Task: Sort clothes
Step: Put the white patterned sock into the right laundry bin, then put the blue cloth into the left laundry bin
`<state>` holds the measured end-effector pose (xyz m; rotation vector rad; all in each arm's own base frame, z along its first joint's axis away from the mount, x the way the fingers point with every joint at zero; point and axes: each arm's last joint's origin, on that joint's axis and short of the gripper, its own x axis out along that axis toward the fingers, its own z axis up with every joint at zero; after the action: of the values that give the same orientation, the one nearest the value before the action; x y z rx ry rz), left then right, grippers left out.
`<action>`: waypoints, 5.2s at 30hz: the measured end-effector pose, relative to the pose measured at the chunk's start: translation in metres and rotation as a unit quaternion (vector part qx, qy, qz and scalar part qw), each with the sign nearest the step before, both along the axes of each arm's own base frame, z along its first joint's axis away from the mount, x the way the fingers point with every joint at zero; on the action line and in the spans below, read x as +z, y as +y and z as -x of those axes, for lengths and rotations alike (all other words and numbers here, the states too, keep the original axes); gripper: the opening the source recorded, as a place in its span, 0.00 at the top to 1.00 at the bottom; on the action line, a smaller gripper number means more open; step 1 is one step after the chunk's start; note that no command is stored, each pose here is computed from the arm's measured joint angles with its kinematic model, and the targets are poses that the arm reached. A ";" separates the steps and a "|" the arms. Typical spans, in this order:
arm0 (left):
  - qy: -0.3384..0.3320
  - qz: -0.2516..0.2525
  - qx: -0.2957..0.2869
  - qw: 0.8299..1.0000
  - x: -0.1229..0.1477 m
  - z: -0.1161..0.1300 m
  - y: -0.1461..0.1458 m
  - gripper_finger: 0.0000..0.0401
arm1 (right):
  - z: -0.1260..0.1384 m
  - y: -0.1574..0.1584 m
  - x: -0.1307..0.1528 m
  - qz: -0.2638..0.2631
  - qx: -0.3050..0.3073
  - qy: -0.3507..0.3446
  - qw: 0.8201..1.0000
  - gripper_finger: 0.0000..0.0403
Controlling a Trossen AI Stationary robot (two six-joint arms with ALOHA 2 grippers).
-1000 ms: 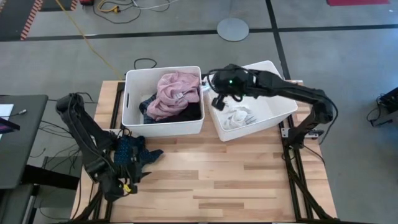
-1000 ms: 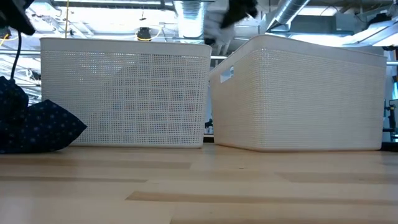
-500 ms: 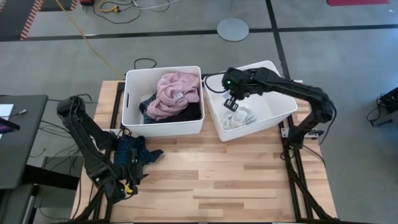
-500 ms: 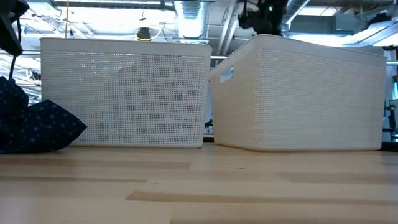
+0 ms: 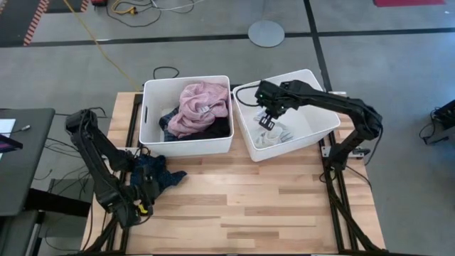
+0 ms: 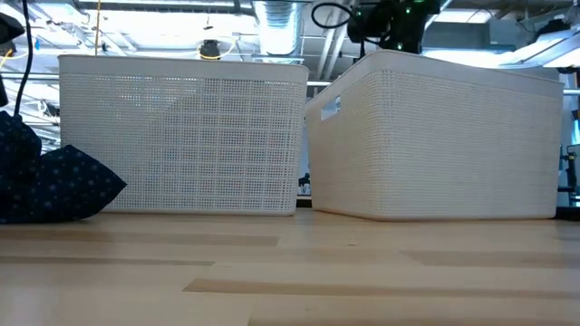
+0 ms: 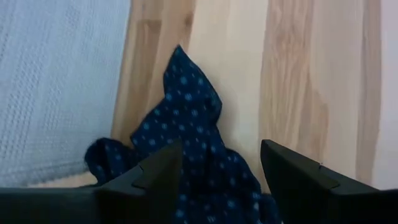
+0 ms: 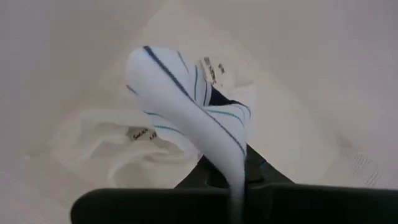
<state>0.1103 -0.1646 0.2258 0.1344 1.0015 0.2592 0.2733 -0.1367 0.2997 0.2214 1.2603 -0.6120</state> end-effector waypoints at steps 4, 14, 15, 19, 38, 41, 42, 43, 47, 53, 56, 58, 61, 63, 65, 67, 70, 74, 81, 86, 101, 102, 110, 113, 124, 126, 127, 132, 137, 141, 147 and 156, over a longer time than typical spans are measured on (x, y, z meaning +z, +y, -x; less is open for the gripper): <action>0.016 0.017 0.010 1.000 -0.001 0.001 -0.001 0.44 | 0.002 -0.005 -0.006 -0.001 -0.007 0.001 1.000 0.98; 0.028 0.081 0.039 0.996 0.032 0.000 -0.010 0.44 | 0.005 -0.012 -0.008 0.000 -0.012 0.001 1.000 0.93; 0.028 0.085 0.039 0.995 0.036 0.000 -0.011 0.44 | 0.005 -0.012 -0.008 0.000 -0.012 0.000 1.000 0.91; 0.063 0.080 0.071 0.992 0.043 0.005 -0.006 0.44 | 0.004 -0.013 -0.008 0.000 -0.014 -0.007 1.000 0.79; 0.147 0.059 0.182 0.970 0.028 0.022 0.007 0.44 | -0.002 -0.003 -0.006 -0.005 0.001 -0.024 1.000 0.22; 0.152 0.052 0.184 0.970 0.015 0.023 0.009 0.44 | -0.002 0.004 0.001 0.003 0.012 -0.042 0.999 0.22; 0.154 0.051 0.183 0.970 0.011 0.023 0.010 0.44 | -0.001 0.006 0.005 0.008 0.015 -0.050 0.999 0.22; 0.153 0.054 0.179 0.970 0.008 0.023 0.010 0.44 | 0.000 0.009 0.009 0.013 0.017 -0.059 0.998 0.22; 0.145 0.078 0.170 0.971 -0.008 0.020 0.010 0.44 | 0.011 0.017 0.030 0.038 0.013 -0.105 0.994 0.22; 0.114 0.129 0.141 0.975 -0.040 0.013 0.011 0.44 | 0.031 0.035 0.063 0.071 0.017 -0.177 0.981 0.22; 0.102 0.127 0.134 0.978 -0.051 0.011 0.015 0.44 | 0.036 0.046 0.073 0.077 0.032 -0.209 0.974 0.22; 0.105 0.118 0.141 0.977 -0.056 0.011 0.019 0.45 | 0.038 0.054 0.079 0.079 0.043 -0.224 0.970 0.22; 0.100 0.105 0.135 0.980 -0.058 0.010 0.022 0.51 | 0.039 0.065 0.083 0.076 0.057 -0.237 0.967 0.22; 0.095 0.102 0.123 0.983 -0.059 0.007 0.022 0.60 | 0.038 0.070 0.083 0.076 0.060 -0.238 0.966 0.22; 0.088 0.103 0.104 0.985 -0.058 0.004 0.021 0.72 | 0.036 0.075 0.083 0.078 0.065 -0.237 0.966 0.22; 0.084 0.107 0.079 0.988 -0.059 0.001 0.019 0.85 | 0.034 0.079 0.082 0.081 0.071 -0.236 0.966 0.22; 0.071 0.123 0.037 0.989 -0.058 -0.006 0.014 0.95 | 0.030 0.086 0.082 0.082 0.082 -0.239 0.964 0.22; 0.038 0.152 -0.004 0.988 -0.053 -0.016 0.005 0.95 | 0.024 0.097 0.082 0.080 0.107 -0.251 0.959 0.22; -0.035 0.156 -0.088 0.983 -0.032 -0.041 -0.005 0.96 | 0.014 0.135 0.088 0.077 0.191 -0.290 0.935 0.22; -0.063 0.147 -0.119 0.980 -0.027 -0.056 -0.002 0.96 | -0.003 0.171 0.082 0.069 0.262 -0.308 0.912 0.22; -0.064 0.139 -0.145 0.977 -0.026 -0.074 0.012 0.96 | -0.085 0.272 -0.031 0.054 0.418 -0.206 0.883 0.22; -0.070 0.136 -0.156 0.976 -0.023 -0.075 0.011 0.96 | -0.089 0.274 -0.037 0.053 0.420 -0.201 0.883 0.22; -0.063 0.143 -0.156 0.975 -0.018 -0.084 0.018 0.96 | -0.123 0.289 -0.081 0.041 0.438 -0.241 0.865 0.22; -0.054 0.148 -0.141 0.977 -0.022 -0.084 0.022 0.96 | -0.132 0.299 -0.096 0.057 0.465 -0.253 0.847 0.22; -0.038 0.168 -0.148 0.974 -0.024 -0.084 0.023 0.95 | -0.152 0.316 -0.146 0.111 0.521 -0.267 0.803 0.22; -0.038 0.169 -0.148 0.974 -0.024 -0.084 0.023 0.95 | -0.155 0.317 -0.150 0.116 0.525 -0.273 0.798 0.22; -0.038 0.169 -0.147 0.974 -0.024 -0.084 0.023 0.95 | -0.155 0.317 -0.151 0.118 0.526 -0.273 0.797 0.22; -0.038 0.170 -0.147 0.974 -0.024 -0.084 0.023 0.95 | -0.158 0.311 -0.149 0.111 0.519 -0.283 0.799 0.22; -0.050 0.174 -0.147 0.973 -0.022 -0.087 0.023 0.95 | -0.166 0.304 -0.151 0.058 0.521 -0.319 0.789 0.23; -0.057 0.173 -0.149 0.972 -0.021 -0.089 0.024 0.95 | -0.170 0.302 -0.172 0.019 0.533 -0.297 0.792 0.29; -0.060 0.175 -0.153 0.971 -0.021 -0.091 0.026 0.95 | -0.182 0.303 -0.192 -0.019 0.529 -0.284 0.800 0.38; -0.061 0.166 -0.163 0.971 -0.021 -0.092 0.026 0.95 | -0.187 0.302 -0.176 0.026 0.541 -0.263 0.799 0.89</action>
<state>0.2020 -0.1384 0.2050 -0.0227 0.8710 -0.1990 0.4607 0.1652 0.1238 -0.3663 0.6391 0.4061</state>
